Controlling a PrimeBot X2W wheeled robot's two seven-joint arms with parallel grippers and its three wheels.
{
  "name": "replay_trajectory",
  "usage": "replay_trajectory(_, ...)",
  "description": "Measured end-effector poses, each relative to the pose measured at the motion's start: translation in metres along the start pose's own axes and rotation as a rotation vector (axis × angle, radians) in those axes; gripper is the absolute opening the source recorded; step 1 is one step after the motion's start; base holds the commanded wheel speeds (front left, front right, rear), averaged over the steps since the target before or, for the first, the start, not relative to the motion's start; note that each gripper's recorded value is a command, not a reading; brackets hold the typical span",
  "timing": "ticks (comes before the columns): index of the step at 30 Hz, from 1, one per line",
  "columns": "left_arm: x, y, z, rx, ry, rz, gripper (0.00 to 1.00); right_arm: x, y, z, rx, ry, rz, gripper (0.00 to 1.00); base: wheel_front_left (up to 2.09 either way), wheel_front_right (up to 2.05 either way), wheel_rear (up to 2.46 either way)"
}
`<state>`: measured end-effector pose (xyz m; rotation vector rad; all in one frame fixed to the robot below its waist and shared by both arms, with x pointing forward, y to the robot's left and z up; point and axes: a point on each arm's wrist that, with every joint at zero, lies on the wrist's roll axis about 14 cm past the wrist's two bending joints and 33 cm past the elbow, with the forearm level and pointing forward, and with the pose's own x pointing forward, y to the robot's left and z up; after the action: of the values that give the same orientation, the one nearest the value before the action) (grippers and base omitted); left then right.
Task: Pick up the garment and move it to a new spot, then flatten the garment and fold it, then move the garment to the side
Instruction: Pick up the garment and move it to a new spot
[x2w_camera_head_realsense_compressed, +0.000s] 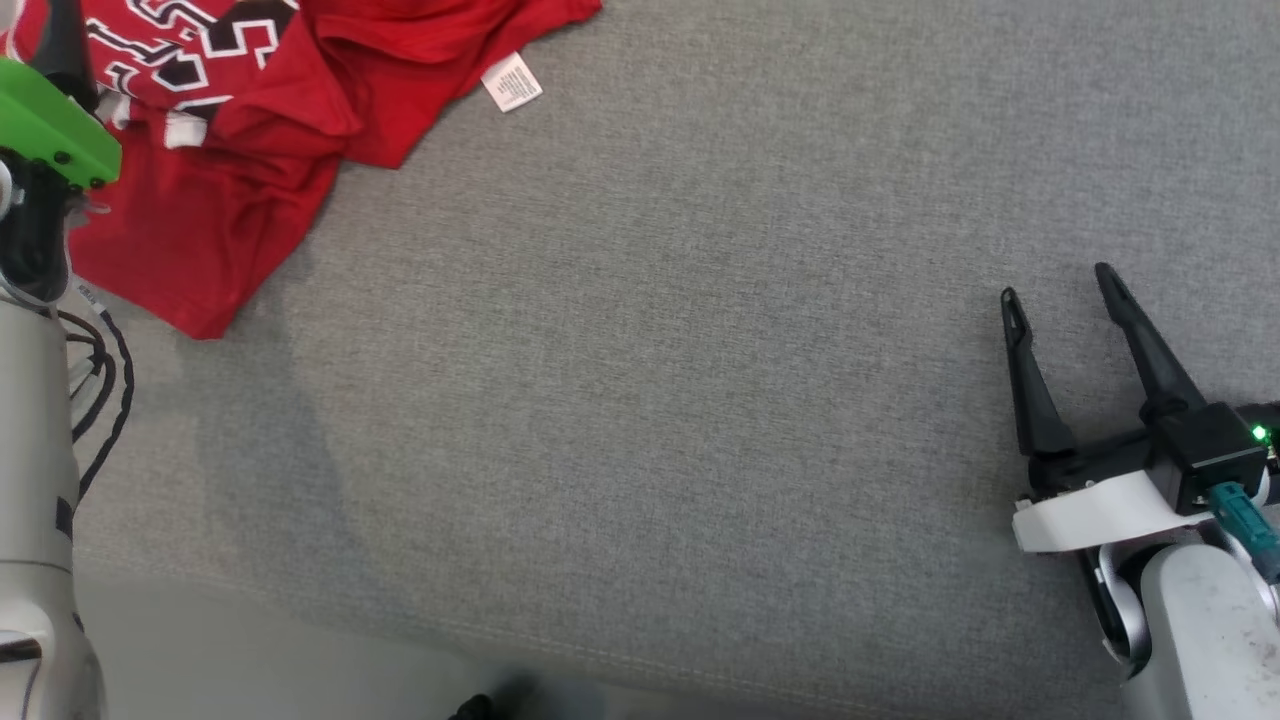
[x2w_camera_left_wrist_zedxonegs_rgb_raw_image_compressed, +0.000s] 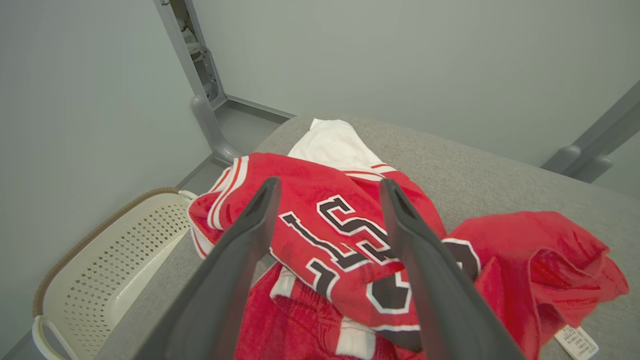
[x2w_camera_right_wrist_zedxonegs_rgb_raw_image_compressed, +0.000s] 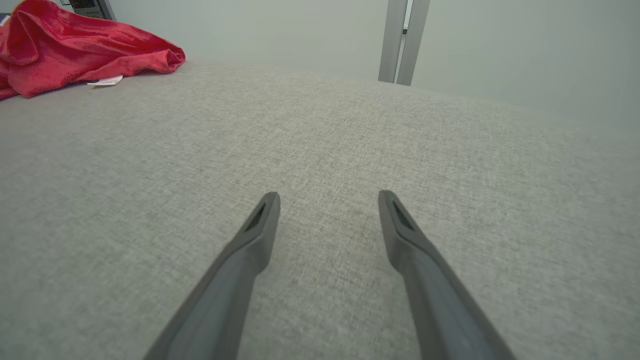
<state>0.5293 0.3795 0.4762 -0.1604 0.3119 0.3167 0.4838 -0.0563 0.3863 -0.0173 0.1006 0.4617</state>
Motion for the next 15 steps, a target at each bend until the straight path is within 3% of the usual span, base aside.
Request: replay_trajectory(15,0.053,-0.028,-0.108,0.014,0.325,-0.069,1.0,0.01,-0.048,-0.007,-0.052,-0.055,-0.097,1.0,0.0,0.0,0.0)
